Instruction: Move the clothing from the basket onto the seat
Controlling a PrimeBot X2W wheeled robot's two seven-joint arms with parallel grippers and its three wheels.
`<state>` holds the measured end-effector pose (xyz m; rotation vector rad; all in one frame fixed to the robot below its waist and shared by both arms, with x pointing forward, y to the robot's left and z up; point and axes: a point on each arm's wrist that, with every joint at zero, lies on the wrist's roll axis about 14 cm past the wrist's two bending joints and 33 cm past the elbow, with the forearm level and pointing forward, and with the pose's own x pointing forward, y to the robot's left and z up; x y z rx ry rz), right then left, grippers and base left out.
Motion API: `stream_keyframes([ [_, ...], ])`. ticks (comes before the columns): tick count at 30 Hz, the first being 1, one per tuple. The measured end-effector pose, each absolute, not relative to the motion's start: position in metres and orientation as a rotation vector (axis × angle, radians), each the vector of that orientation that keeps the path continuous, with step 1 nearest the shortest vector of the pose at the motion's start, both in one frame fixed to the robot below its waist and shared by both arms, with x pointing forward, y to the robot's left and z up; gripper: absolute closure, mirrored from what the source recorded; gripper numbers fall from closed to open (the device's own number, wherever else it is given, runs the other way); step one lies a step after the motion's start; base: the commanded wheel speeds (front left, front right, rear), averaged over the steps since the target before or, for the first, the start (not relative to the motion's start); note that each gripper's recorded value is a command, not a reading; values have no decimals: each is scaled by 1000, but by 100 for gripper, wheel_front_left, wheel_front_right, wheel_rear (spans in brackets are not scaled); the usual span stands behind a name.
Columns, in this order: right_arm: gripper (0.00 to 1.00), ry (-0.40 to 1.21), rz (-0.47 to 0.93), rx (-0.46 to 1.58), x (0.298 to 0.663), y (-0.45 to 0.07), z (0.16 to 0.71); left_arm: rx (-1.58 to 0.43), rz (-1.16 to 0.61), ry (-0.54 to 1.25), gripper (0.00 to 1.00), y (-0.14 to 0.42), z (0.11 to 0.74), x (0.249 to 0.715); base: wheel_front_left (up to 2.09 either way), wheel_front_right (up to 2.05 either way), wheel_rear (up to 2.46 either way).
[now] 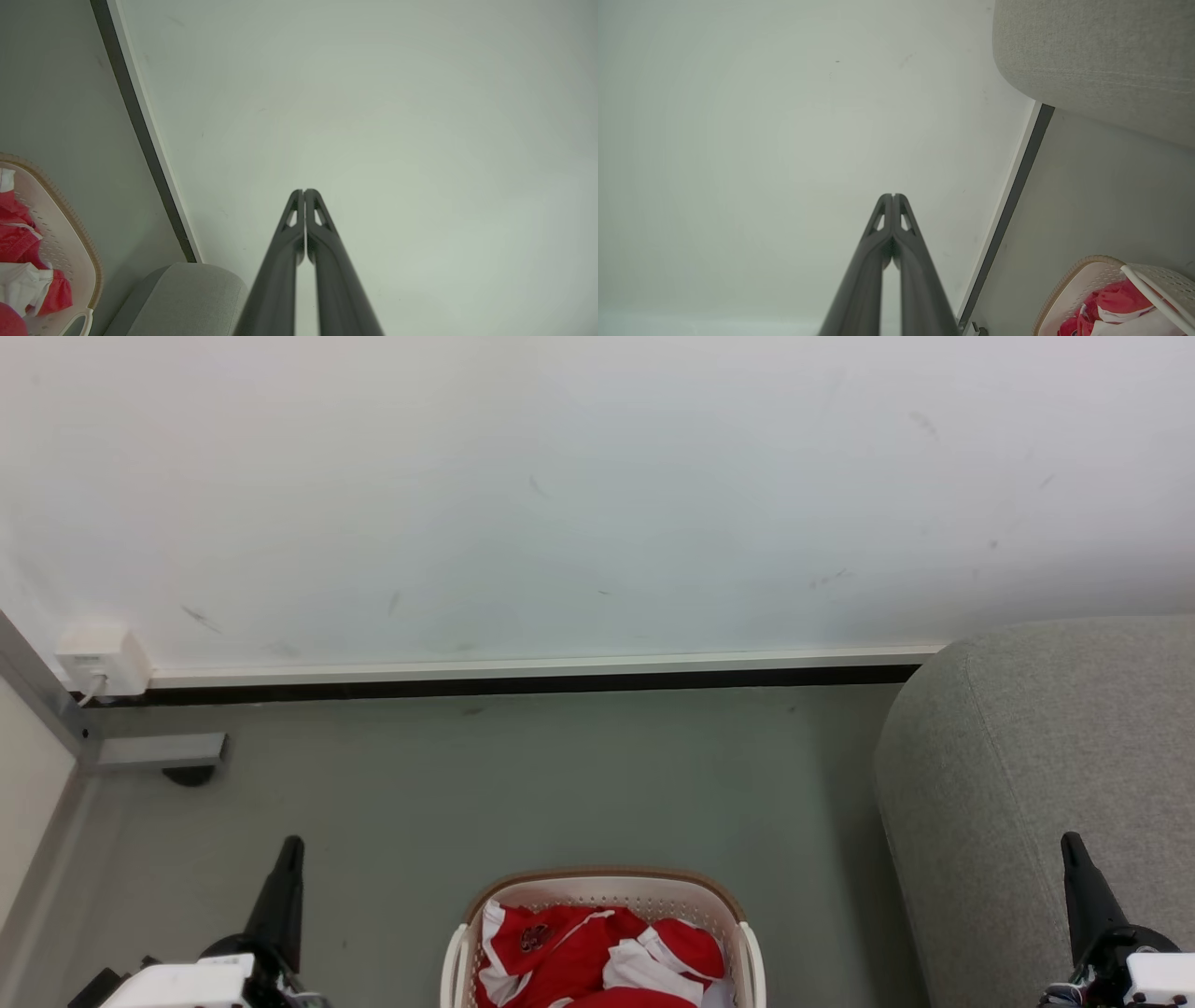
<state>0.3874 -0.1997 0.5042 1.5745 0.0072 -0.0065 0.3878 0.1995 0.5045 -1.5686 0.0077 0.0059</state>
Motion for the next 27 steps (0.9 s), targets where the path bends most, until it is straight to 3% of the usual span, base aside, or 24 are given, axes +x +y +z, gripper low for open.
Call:
stream_keyframes([
  [21,100,7,-6,1574,387,-200,504,-1569,6,8,100,200,505,388,0,0,0],
  [22,0,10,-10,1575,387,-200,503,-1569,9,10,0,199,503,387,0,0,0],
  [27,0,41,-55,1578,379,-198,486,-1572,50,50,0,196,486,380,0,0,0],
])
